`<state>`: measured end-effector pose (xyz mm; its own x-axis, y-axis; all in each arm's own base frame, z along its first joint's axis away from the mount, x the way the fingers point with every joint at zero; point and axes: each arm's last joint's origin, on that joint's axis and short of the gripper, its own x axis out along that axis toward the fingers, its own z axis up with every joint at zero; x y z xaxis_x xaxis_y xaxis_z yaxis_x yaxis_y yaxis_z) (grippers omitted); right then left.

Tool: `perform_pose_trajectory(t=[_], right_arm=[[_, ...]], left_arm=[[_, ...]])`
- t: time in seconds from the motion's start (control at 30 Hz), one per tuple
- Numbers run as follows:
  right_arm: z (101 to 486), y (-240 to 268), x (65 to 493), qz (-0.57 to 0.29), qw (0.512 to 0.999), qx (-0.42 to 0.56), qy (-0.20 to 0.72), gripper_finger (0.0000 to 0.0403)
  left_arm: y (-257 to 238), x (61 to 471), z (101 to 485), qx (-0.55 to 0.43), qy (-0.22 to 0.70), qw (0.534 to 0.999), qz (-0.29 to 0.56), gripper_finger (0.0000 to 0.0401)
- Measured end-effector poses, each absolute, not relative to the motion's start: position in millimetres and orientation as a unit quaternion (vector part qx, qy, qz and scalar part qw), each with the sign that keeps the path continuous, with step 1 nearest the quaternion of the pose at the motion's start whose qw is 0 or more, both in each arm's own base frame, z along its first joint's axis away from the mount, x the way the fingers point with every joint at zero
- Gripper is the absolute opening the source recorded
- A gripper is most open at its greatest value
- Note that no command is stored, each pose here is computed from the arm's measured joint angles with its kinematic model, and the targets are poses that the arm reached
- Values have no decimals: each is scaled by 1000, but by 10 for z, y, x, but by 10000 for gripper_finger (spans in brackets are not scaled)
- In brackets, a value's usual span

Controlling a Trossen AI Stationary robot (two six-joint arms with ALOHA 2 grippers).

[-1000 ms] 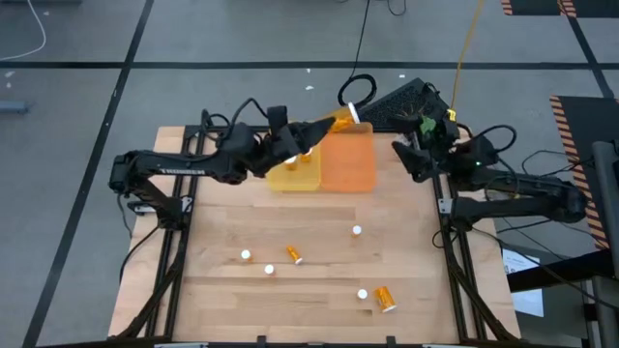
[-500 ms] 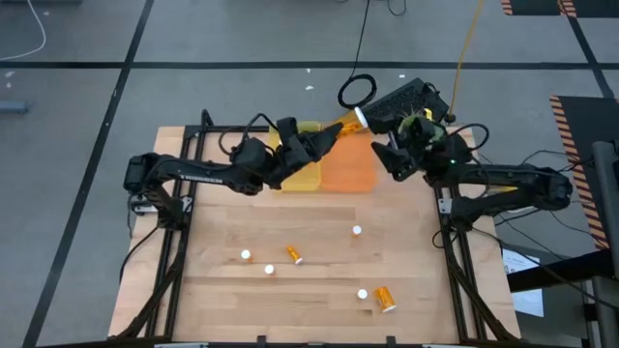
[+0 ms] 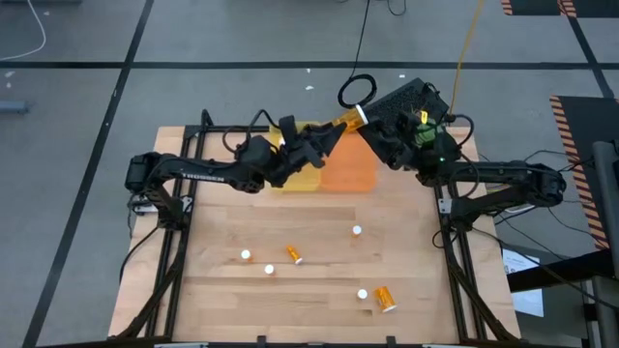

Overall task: Pick and place medicine bottles into bin by pill shape (circle, oval)
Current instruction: Put the large orange capsule bottle into the yellow bin

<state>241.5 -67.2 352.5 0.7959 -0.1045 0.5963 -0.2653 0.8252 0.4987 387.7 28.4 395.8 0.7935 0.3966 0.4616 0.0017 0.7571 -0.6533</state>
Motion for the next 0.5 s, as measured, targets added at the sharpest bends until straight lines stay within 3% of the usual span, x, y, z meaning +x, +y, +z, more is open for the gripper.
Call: perform_pose_trajectory(t=[0.37,0.5], right_arm=[[3445,-707,2465,6,909,306,-283,374],[3454,-721,2456,-13,899,320,-298,352]], left_arm=[[358,3920,3861,-316,-251,905,138,200],[358,3931,3835,-310,-237,910,144,200]])
